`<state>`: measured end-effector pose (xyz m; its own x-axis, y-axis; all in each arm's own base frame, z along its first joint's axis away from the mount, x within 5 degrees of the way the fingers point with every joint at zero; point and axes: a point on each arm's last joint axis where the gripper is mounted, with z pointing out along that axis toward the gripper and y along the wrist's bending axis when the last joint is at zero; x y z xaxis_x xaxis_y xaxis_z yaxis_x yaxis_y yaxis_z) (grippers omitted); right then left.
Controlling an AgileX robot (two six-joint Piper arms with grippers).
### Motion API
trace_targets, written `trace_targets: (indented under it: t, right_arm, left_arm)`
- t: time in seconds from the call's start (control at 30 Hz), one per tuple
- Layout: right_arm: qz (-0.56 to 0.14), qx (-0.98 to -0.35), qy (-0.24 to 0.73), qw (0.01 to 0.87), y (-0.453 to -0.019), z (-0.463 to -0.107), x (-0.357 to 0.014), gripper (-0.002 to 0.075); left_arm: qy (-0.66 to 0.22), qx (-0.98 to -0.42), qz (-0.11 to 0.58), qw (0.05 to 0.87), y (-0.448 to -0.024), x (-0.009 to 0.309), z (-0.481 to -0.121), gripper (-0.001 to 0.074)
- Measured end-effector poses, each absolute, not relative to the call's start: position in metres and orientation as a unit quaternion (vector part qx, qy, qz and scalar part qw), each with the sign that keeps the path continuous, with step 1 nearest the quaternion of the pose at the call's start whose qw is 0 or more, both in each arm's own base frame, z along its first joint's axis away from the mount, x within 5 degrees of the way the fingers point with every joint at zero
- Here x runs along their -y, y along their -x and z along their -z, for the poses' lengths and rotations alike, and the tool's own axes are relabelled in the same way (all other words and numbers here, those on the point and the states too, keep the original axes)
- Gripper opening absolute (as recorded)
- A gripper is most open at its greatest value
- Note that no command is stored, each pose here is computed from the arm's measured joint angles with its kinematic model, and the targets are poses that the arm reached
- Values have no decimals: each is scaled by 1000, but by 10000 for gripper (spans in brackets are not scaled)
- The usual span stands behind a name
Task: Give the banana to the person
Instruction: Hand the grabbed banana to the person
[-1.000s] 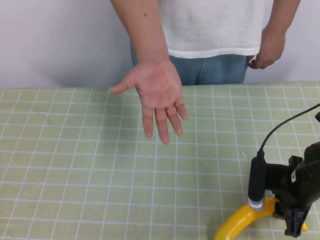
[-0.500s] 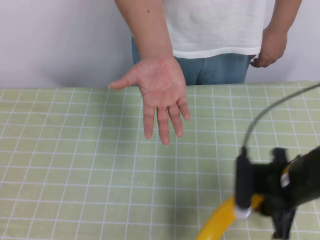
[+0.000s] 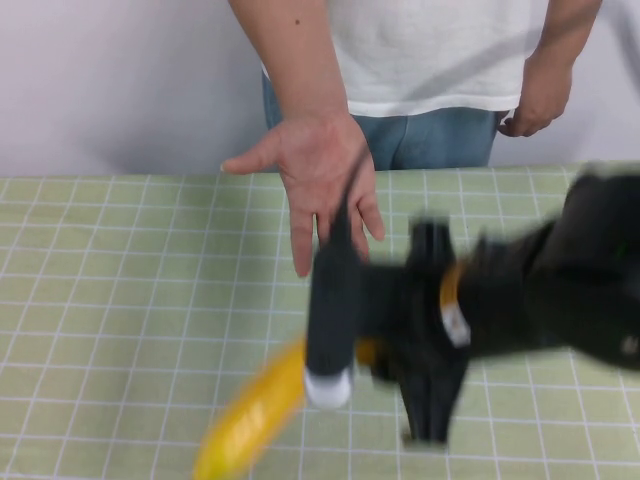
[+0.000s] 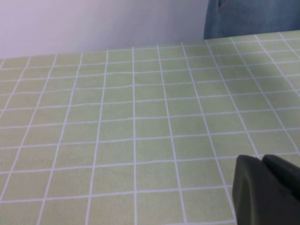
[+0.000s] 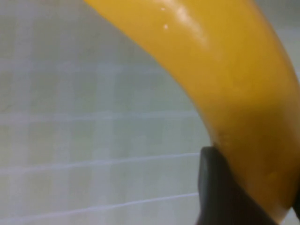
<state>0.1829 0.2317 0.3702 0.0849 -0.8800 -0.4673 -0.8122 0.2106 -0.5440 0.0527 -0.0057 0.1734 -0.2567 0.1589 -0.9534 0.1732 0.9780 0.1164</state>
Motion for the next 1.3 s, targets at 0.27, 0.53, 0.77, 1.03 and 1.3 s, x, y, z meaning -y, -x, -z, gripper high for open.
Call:
trace_targets:
  t: [0.27,0.53,0.77,1.03,1.3]
  right_arm:
    - [154,-718,519,439,-234,-429,-216,-6]
    - [119,-747,535,377,-298,-402,-217,-6]
    - [113,-766,526,351,-325,-367,-228,-6]
    - [97,-779,497,368,-327,-367,-231,357]
    - [66,-788,449,416,-299,-405,-222,609]
  left_arm:
    - [-105,-793,6,601,-53,6,-173,-4]
    - [-105,-793,6,601,-53,6,-173,-4]
    - [-105,-793,6,601,-53,6,-173,-4]
    - [-105,-793,6,601,-53,6,-173,-4]
    - [-105,-793,6,601,-53,6,-173,-4]
